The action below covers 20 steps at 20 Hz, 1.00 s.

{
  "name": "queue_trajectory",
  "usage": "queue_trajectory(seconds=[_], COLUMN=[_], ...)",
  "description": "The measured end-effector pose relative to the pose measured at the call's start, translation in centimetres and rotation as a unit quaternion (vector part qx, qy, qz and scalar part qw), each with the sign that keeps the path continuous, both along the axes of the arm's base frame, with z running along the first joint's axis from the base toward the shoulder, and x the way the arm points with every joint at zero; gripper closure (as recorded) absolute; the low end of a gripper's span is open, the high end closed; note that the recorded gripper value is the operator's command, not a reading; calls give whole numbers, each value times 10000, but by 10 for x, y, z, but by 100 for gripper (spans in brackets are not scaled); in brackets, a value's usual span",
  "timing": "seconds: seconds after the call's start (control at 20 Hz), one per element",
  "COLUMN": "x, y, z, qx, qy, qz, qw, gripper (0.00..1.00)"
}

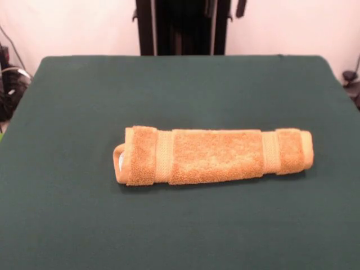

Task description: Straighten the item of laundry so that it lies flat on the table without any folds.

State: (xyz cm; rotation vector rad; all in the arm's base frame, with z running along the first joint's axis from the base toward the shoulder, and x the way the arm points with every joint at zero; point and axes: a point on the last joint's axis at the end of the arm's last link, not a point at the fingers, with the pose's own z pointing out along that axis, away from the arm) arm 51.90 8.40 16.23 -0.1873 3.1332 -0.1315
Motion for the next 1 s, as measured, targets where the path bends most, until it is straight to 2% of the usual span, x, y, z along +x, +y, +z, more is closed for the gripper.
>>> queue_trajectory(seconds=[0.5,1.0], x=[18,42], y=[-36,-103], z=[-64,-129], qx=[-64,145], qy=[-141,8], qz=[-87,-425], qw=[9998,9990], gripper=[0,0])
